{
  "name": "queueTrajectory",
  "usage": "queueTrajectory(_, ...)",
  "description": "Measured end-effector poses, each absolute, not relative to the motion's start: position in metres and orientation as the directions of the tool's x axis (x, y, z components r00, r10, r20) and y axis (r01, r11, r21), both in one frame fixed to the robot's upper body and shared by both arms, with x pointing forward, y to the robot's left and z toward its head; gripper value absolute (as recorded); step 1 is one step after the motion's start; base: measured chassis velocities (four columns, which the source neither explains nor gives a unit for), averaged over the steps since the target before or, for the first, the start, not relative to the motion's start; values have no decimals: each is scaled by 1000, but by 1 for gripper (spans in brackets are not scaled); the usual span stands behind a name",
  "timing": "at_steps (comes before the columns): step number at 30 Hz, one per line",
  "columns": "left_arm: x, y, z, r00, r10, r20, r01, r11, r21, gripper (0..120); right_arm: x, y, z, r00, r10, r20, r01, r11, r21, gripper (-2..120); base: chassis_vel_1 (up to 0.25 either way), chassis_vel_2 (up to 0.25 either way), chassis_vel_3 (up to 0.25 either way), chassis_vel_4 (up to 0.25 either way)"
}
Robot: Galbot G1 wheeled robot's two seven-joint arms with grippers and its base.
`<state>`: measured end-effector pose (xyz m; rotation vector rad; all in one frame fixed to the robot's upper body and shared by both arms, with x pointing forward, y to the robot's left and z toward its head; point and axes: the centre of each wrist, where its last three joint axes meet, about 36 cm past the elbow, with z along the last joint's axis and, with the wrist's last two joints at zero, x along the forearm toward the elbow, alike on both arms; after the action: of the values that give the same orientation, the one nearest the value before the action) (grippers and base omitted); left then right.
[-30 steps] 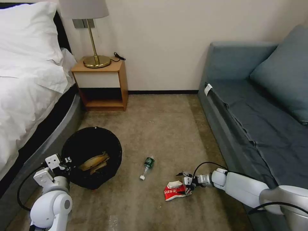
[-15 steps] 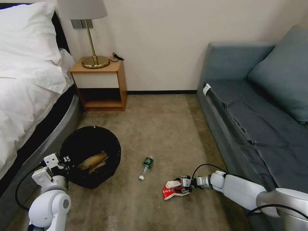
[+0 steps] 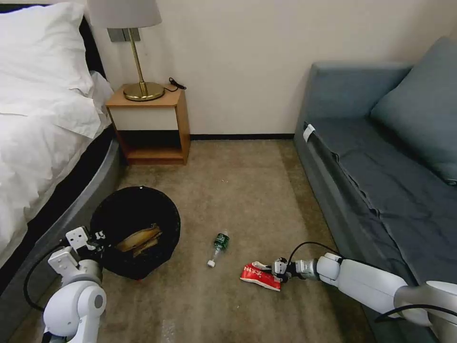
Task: Pick up the trash bin, then pick up the garbage on the floor and place it into the trash bin.
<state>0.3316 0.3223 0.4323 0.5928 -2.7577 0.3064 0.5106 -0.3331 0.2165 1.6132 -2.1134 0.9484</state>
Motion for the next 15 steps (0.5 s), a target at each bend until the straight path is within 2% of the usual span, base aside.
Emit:
queueTrajectory(7,332,320,433,-869,-361,338,-426,894,-141,3,518,-303,268,-383,-807,449,-911,251,-326,0,0,0,0,0)
queueTrajectory(9,333,319,433,-869,-359,341,-424,895,-139,3,533,-285,301,-412,-844,342,-886,283,-367,0,0,0,0,0)
queueTrajectory(11,333,319,431,-867,-359,345,-424,896,-134,3,554,-259,352,-450,-866,217,-850,341,-401,0,0,0,0,0)
queueTrajectory(12,333,319,431,-867,-359,345,-424,896,-134,3,554,-259,352,-450,-866,217,-850,341,-401,0,0,0,0,0)
queueTrajectory(15,334,318,428,-865,-356,353,-422,897,-131,3,562,-201,421,-443,-895,56,-841,394,-371,0,0,0,0,0)
